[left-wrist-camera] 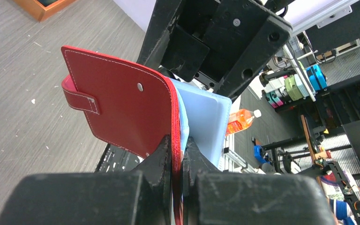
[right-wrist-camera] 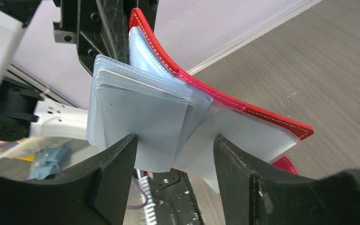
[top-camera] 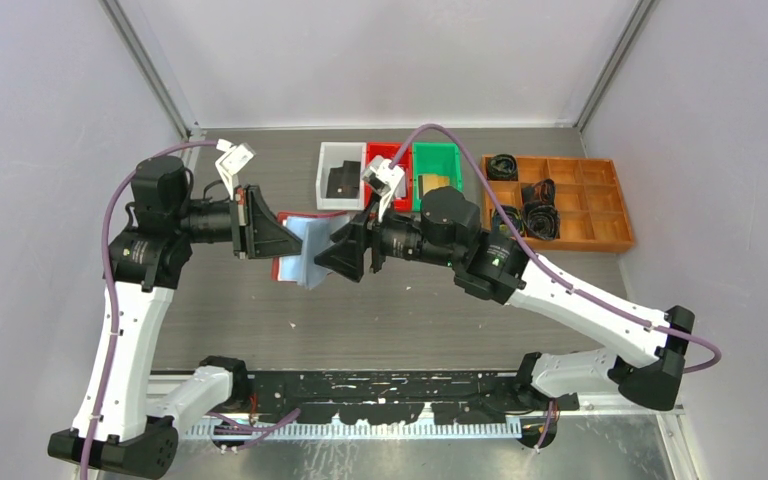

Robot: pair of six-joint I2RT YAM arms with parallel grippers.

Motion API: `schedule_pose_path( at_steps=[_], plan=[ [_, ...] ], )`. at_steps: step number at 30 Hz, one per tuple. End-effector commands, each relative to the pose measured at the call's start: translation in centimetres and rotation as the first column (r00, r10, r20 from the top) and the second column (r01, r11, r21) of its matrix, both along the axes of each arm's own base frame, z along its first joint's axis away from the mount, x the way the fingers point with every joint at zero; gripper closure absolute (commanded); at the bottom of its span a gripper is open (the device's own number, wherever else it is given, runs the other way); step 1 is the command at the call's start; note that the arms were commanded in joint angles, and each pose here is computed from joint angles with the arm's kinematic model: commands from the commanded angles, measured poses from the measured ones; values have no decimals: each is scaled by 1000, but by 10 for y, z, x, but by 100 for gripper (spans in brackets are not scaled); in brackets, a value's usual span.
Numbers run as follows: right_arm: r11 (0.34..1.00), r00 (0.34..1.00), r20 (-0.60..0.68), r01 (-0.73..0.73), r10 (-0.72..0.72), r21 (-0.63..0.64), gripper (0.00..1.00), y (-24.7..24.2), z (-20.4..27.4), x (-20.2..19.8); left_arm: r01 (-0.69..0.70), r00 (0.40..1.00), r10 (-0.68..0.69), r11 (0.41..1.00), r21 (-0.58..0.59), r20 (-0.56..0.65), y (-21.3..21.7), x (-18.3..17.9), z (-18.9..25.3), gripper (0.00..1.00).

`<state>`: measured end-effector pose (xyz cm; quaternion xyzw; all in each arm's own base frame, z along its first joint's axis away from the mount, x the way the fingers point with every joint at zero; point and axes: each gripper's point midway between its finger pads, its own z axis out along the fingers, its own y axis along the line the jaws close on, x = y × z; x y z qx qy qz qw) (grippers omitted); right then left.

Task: Take the credit cards out of the card holder
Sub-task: Remove the credit card from the card holder.

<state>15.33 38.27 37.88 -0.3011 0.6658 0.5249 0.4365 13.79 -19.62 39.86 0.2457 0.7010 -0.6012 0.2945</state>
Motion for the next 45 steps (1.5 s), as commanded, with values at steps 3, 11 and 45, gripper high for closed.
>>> schedule_pose_path(
  at_steps=[3,11,45],
  plan=[
    [994,967,247,88,-68,-69,32,-3,13,11,108,993,-106,993,-48,49,-2,-23,18,100],
    [999,929,369,15,1,-41,3,4,36,3,158,987,-157,986,-56,19,-5,-31,15,100],
    [992,750,661,95,-14,-86,4,-6,79,16,231,971,-235,970,-77,-45,-5,-48,15,100]
  ],
)
